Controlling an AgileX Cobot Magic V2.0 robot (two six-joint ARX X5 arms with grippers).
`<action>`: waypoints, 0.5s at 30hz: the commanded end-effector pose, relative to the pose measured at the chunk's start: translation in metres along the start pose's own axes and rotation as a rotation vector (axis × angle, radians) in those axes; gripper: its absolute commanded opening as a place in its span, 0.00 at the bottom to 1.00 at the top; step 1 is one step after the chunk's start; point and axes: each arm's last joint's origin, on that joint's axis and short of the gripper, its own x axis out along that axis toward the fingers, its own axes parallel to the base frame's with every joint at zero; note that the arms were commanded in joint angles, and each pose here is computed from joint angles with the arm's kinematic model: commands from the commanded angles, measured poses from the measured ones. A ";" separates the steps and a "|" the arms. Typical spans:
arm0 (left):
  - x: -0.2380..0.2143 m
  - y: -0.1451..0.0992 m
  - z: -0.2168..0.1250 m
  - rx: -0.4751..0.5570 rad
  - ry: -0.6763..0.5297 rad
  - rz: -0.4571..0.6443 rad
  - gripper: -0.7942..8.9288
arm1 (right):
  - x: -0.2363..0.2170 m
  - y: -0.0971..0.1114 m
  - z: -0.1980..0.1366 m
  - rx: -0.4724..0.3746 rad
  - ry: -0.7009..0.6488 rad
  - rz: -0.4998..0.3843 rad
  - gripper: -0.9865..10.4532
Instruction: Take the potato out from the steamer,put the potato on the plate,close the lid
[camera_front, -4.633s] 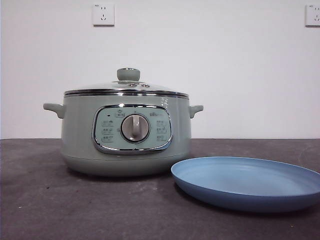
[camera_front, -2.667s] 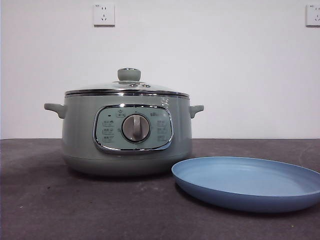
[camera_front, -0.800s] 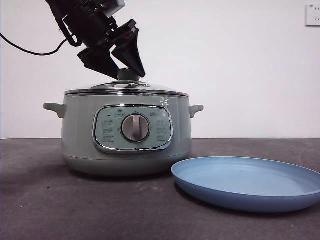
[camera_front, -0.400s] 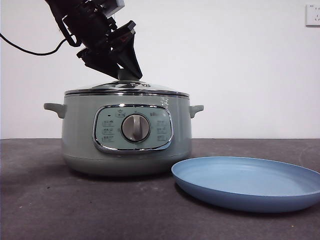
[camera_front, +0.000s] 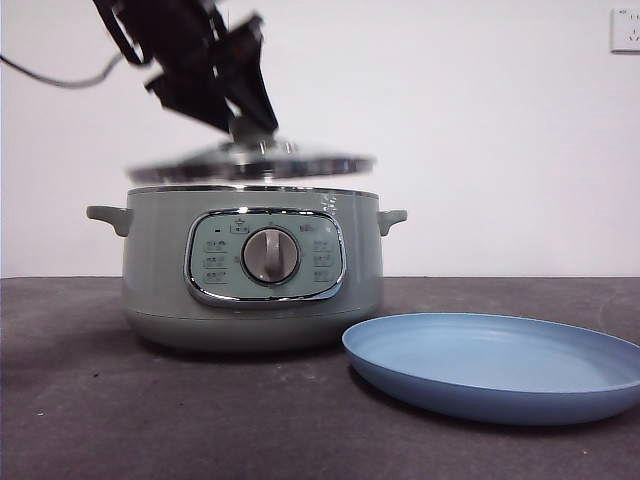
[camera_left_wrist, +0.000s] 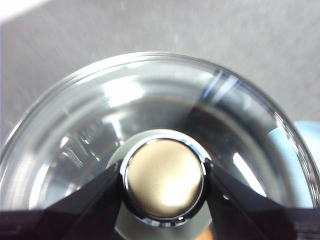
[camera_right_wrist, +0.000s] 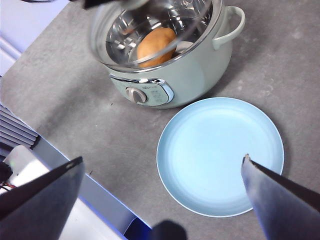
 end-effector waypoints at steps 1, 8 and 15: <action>-0.036 -0.005 0.015 0.021 -0.115 0.017 0.07 | 0.004 -0.003 0.004 0.029 -0.004 0.002 0.64; -0.115 -0.015 0.017 -0.003 -0.179 0.099 0.07 | 0.029 -0.005 0.027 0.057 -0.048 0.063 0.63; -0.192 -0.033 -0.002 -0.045 -0.192 0.193 0.07 | 0.078 0.003 0.065 0.051 -0.023 0.162 0.63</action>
